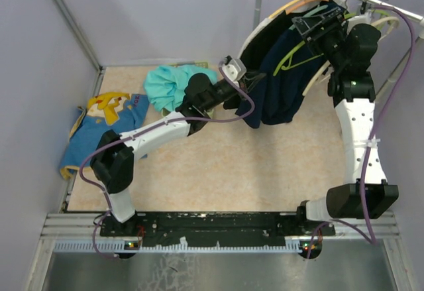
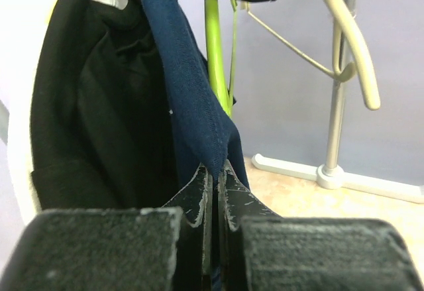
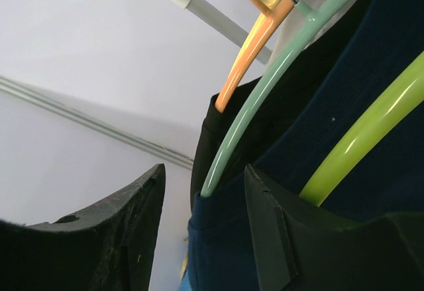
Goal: Remove the t-shirt from the hanger
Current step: Pick up the hanger from the clothesline.
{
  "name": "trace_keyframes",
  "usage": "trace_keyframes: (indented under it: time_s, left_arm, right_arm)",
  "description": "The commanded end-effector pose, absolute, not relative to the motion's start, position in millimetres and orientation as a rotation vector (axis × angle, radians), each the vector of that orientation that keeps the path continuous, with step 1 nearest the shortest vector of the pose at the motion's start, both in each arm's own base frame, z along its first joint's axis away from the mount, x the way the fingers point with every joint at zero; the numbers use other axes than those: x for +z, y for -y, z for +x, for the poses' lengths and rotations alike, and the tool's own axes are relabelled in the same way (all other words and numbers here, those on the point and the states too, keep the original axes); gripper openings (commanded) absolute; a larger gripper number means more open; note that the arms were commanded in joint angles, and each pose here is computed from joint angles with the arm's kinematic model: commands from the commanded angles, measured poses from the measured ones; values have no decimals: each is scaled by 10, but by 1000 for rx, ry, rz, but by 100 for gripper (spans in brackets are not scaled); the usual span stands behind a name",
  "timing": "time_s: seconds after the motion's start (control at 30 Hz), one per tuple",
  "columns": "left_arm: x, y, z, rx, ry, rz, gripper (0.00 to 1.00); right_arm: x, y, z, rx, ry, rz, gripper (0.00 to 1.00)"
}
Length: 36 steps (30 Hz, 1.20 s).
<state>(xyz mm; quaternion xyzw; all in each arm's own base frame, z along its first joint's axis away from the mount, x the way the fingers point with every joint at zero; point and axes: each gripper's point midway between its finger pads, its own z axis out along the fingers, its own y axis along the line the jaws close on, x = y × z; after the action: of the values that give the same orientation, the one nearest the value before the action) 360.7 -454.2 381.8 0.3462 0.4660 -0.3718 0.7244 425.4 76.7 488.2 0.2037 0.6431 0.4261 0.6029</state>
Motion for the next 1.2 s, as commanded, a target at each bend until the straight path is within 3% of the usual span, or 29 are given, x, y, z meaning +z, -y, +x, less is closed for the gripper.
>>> trace_keyframes:
  time_s: [0.0, 0.5, 0.9, 0.93, 1.1, 1.17]
  left_arm:
    - [4168, 4480, 3397, -847, -941, 745, 0]
    - [4050, 4613, 3346, -846, -954, 791, 0]
    - [3938, 4718, 3288, -831, -972, 828, 0]
    - [3940, 4712, 3297, -828, -975, 824, 3]
    - [3986, 4674, 3325, -804, -993, 812, 40]
    - [4030, 4631, 3326, -787, -993, 805, 50]
  right_arm:
    - [5209, -733, 4246, 992, -1399, 471, 51]
    - [5214, -750, 4403, 1046, -1381, 503, 39]
    - [5176, -767, 4417, 1090, -1361, 521, 18]
    - [5172, -772, 4408, 1097, -1358, 523, 16]
    - [5215, -774, 4383, 1124, -1327, 528, 8]
    - [5268, -766, 4367, 1132, -1306, 526, 5]
